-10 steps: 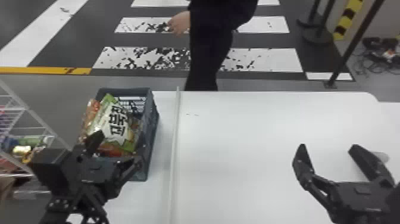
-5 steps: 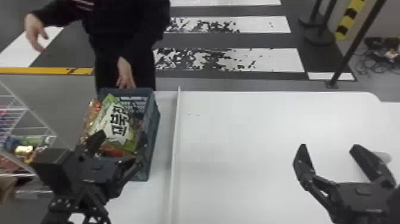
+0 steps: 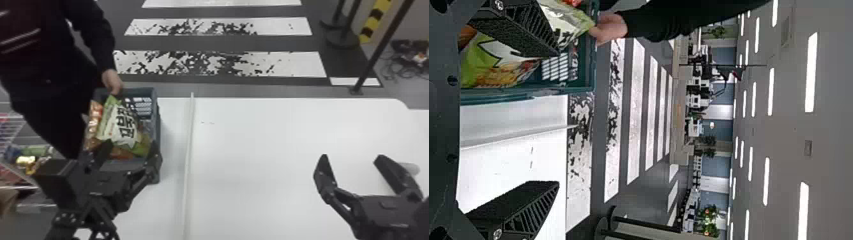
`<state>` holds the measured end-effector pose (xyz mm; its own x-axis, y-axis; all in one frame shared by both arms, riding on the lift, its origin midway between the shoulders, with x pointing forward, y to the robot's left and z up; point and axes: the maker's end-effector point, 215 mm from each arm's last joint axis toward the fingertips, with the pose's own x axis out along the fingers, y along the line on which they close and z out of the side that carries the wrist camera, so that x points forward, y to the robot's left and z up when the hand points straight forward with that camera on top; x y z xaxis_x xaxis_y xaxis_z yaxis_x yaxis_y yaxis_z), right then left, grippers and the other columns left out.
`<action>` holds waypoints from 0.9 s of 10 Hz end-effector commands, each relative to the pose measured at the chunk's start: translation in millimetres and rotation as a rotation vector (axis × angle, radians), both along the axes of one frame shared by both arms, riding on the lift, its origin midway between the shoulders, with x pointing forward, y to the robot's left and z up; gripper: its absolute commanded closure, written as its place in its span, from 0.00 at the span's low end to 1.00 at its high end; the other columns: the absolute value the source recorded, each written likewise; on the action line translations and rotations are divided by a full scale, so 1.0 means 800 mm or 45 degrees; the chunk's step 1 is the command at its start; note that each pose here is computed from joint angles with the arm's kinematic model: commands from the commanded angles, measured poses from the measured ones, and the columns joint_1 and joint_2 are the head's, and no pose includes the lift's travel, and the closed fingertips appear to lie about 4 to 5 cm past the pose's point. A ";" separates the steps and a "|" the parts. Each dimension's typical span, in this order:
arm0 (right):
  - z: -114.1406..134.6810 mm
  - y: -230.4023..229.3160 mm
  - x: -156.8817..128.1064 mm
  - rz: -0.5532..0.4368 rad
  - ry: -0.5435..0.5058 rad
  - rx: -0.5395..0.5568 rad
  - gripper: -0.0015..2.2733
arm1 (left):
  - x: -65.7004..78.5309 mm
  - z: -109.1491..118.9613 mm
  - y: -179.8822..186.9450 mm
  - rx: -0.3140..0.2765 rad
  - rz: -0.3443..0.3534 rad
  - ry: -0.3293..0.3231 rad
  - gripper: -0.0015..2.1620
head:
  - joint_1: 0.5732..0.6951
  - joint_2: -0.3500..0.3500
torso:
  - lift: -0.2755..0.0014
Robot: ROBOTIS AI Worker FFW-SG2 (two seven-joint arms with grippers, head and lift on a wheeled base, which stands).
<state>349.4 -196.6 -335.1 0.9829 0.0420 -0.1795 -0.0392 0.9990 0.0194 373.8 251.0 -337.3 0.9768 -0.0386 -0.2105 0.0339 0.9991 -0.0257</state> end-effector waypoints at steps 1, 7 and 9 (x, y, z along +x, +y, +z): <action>0.001 0.001 0.001 0.001 -0.003 0.003 0.01 | 0.000 0.001 0.000 0.000 0.000 -0.001 0.04 | 1.00 0.62 | 0.89; 0.000 -0.002 0.000 0.002 -0.003 0.000 0.00 | 0.001 0.001 -0.001 -0.001 -0.001 -0.003 0.04 | 1.00 0.62 | 0.89; -0.003 -0.005 -0.003 -0.014 0.006 -0.008 0.00 | 0.000 0.001 -0.002 -0.001 -0.006 -0.003 0.04 | 1.00 0.62 | 0.89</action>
<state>347.8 -200.1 -336.2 0.9829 0.0332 -0.1811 -0.0310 0.9994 0.0147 374.0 249.8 -336.3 0.9771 -0.0418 -0.2086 0.0372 0.9990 -0.0258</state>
